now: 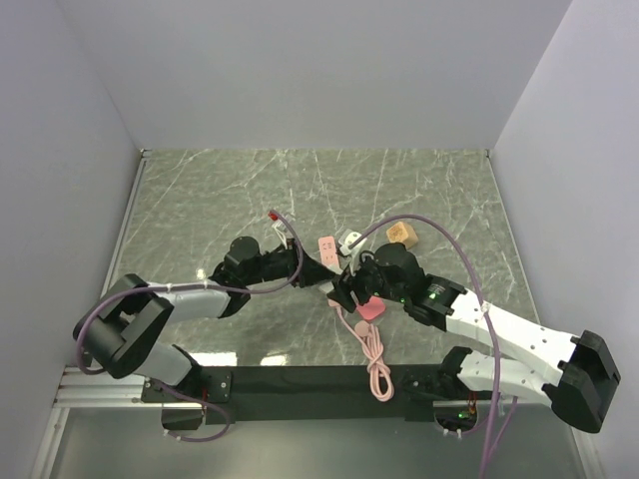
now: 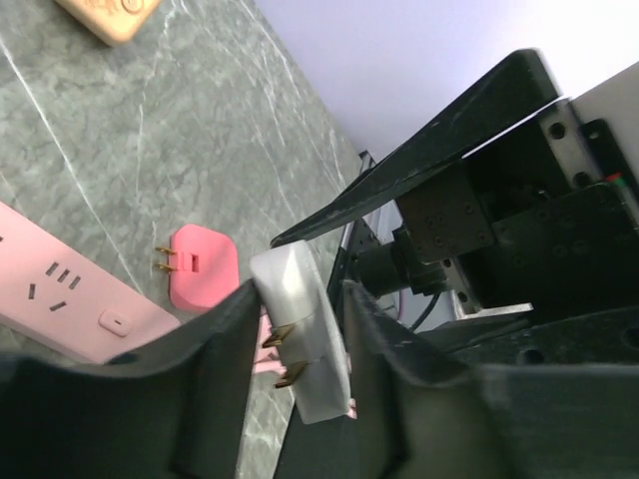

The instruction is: Insert the plug

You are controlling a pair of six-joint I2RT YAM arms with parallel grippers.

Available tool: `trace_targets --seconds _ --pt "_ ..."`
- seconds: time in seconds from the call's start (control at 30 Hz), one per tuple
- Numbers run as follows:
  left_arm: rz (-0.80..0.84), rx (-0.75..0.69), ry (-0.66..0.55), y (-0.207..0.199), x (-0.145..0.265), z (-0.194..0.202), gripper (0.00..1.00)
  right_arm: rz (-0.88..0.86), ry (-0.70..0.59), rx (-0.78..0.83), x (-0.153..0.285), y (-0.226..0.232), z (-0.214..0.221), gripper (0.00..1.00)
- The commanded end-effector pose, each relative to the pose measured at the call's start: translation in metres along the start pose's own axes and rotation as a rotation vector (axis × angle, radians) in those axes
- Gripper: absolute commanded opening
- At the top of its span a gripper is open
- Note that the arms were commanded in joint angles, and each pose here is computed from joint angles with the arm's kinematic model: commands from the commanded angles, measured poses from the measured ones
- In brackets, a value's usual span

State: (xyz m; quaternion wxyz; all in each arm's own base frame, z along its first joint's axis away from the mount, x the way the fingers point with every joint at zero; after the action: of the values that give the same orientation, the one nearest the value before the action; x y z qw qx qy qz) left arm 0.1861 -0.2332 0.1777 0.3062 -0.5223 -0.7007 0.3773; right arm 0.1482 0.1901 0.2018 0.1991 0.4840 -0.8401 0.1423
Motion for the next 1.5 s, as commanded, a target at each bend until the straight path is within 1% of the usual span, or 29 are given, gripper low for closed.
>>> trace_targets --seconds 0.0,0.1,0.23,0.3,0.33,0.37,0.4,0.47,0.5,0.53,0.57,0.6,0.63,0.7,0.73,0.77,0.8,0.87,0.9,1.0,1.1,1.27,1.4,1.47 --pt "0.098 -0.038 0.023 -0.012 -0.006 -0.007 0.42 0.001 -0.095 0.029 0.002 -0.001 -0.019 0.15" --pt "0.131 -0.025 0.047 -0.011 -0.008 -0.005 0.37 0.006 -0.106 0.031 0.004 -0.001 -0.02 0.15" --pt "0.163 -0.002 0.076 -0.008 -0.009 -0.001 0.3 0.027 -0.107 0.024 0.008 -0.001 -0.019 0.17" --pt "0.175 -0.005 0.073 -0.009 -0.009 -0.001 0.21 0.049 -0.113 0.016 0.009 -0.003 -0.02 0.2" --pt "0.176 -0.003 0.074 -0.009 -0.008 -0.001 0.13 0.057 -0.111 0.008 0.009 -0.003 -0.019 0.26" --pt "0.179 -0.002 0.068 -0.01 -0.008 -0.001 0.01 0.067 -0.116 0.001 0.01 -0.003 -0.02 0.35" --pt "0.178 -0.011 0.054 -0.011 -0.007 -0.003 0.01 0.082 -0.121 -0.017 0.011 -0.004 -0.022 0.52" --pt "0.164 -0.028 0.039 -0.012 -0.007 -0.006 0.0 0.1 -0.123 -0.029 0.011 -0.005 -0.023 0.56" --pt "0.137 -0.05 0.004 -0.01 -0.005 -0.007 0.0 0.119 -0.128 -0.03 0.012 -0.007 -0.025 0.6" --pt "0.113 -0.064 -0.042 -0.011 0.001 -0.014 0.0 0.14 -0.136 -0.069 0.013 -0.008 -0.029 0.73" --pt "0.092 -0.072 -0.078 -0.009 0.005 -0.018 0.0 0.154 -0.141 -0.084 0.014 -0.009 -0.032 0.81" --pt "0.06 -0.069 -0.119 -0.005 0.011 -0.021 0.0 0.173 -0.145 -0.102 0.015 -0.011 -0.034 0.85" --pt "0.048 -0.086 -0.176 -0.006 0.02 -0.032 0.0 0.215 -0.174 -0.146 0.02 -0.015 -0.04 0.86" --pt "0.03 -0.101 -0.23 -0.006 0.029 -0.038 0.0 0.236 -0.227 -0.19 0.025 -0.019 -0.045 0.87" --pt "0.031 -0.126 -0.273 -0.01 0.034 -0.045 0.0 0.261 -0.272 -0.251 0.031 -0.024 -0.048 0.87" --pt "0.027 -0.137 -0.279 -0.012 0.035 -0.046 0.0 0.226 -0.305 -0.272 0.034 -0.024 -0.05 0.87" --pt "0.036 -0.162 -0.289 -0.015 0.035 -0.049 0.0 0.197 -0.372 -0.309 0.035 -0.024 -0.054 0.87" --pt "0.092 -0.195 -0.303 -0.024 0.037 -0.051 0.0 0.14 -0.432 -0.318 0.039 -0.025 -0.06 0.87" --pt "0.104 -0.189 -0.303 -0.025 0.037 -0.05 0.0 0.072 -0.462 -0.313 0.039 -0.022 -0.065 0.87" --pt "0.164 -0.21 -0.282 -0.031 0.038 -0.049 0.0 -0.046 -0.487 -0.34 0.037 -0.019 -0.074 0.87" --pt "0.221 -0.231 -0.269 -0.038 0.042 -0.045 0.0 -0.156 -0.508 -0.361 0.036 -0.019 -0.074 0.86" --pt "0.262 -0.245 -0.256 -0.047 0.046 -0.044 0.0 -0.2 -0.515 -0.36 0.032 -0.023 -0.065 0.85" --pt "0.328 -0.226 -0.227 -0.054 0.048 -0.039 0.0 -0.215 -0.507 -0.362 0.024 -0.027 -0.061 0.84" --pt "0.329 -0.219 -0.216 -0.055 0.046 -0.037 0.0 -0.242 -0.51 -0.36 0.023 -0.026 -0.06 0.84"
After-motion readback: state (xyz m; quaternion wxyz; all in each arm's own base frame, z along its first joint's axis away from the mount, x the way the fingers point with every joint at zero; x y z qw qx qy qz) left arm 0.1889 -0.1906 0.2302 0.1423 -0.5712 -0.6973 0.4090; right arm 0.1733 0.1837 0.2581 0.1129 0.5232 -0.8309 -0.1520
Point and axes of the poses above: each gripper's point midway between its finger pads, its own x axis back along the fingers, its own y axis along the line the jaws close on, z = x × y, the point moved 10 cm from there along x, back along the fingers, and after that the axes turned 7 degrees about x, right-handed, at the moved point
